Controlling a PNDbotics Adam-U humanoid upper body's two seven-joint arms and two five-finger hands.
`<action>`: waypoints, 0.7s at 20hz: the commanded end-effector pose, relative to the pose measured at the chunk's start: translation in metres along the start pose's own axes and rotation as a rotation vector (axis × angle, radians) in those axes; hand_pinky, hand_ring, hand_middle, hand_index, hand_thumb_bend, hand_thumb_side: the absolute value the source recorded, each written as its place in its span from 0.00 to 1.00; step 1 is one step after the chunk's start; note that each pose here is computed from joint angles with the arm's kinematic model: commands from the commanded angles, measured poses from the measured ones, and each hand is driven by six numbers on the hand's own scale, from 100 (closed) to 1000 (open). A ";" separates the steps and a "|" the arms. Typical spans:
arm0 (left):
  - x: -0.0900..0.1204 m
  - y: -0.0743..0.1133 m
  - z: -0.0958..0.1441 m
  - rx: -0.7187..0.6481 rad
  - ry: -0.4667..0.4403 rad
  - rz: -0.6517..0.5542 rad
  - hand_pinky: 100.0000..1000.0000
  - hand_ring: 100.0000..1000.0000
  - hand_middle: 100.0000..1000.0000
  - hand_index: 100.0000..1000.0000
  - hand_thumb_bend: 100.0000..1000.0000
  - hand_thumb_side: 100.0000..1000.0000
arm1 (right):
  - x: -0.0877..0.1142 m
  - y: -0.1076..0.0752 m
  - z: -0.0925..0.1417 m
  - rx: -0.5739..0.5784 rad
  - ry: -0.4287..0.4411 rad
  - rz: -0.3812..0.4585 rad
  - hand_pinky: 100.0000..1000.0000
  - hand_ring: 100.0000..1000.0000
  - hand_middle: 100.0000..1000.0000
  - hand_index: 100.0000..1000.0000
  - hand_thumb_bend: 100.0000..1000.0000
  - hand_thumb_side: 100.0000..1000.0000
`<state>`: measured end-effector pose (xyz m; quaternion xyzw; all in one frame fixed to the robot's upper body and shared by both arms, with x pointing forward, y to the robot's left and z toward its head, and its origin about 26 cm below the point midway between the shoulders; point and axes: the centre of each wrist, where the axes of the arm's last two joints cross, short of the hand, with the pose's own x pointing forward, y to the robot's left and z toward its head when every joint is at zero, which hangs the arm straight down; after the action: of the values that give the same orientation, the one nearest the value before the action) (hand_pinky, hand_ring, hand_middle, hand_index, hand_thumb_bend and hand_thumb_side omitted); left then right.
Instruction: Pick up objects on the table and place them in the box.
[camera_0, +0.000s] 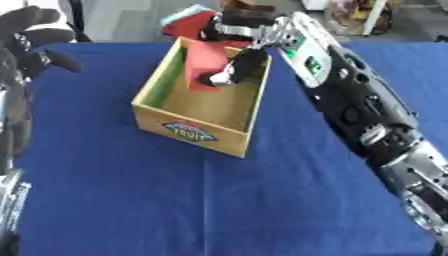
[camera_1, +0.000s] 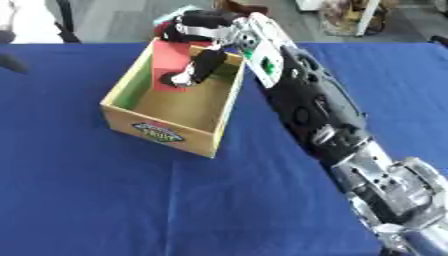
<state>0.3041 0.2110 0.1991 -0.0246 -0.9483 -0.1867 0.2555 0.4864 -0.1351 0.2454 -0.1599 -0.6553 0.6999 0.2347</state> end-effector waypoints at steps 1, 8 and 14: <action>0.006 0.002 -0.007 -0.003 -0.039 0.000 0.52 0.73 0.74 0.84 0.00 0.85 | -0.005 -0.008 0.000 -0.023 0.046 0.001 0.65 0.53 0.42 0.71 0.00 0.44; 0.007 0.000 -0.011 -0.005 -0.052 0.009 0.52 0.73 0.74 0.84 0.00 0.85 | -0.010 0.017 -0.009 0.019 0.115 -0.001 0.69 0.57 0.46 0.74 0.01 0.42; 0.008 0.000 -0.012 -0.006 -0.058 0.012 0.52 0.73 0.74 0.84 0.00 0.85 | -0.012 0.037 -0.014 0.077 0.120 0.021 0.71 0.69 0.58 0.80 0.09 0.41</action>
<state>0.3054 0.2074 0.2043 -0.0332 -0.9513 -0.1841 0.2448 0.4985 -0.1311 0.1960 -0.1879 -0.6086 0.7169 0.2835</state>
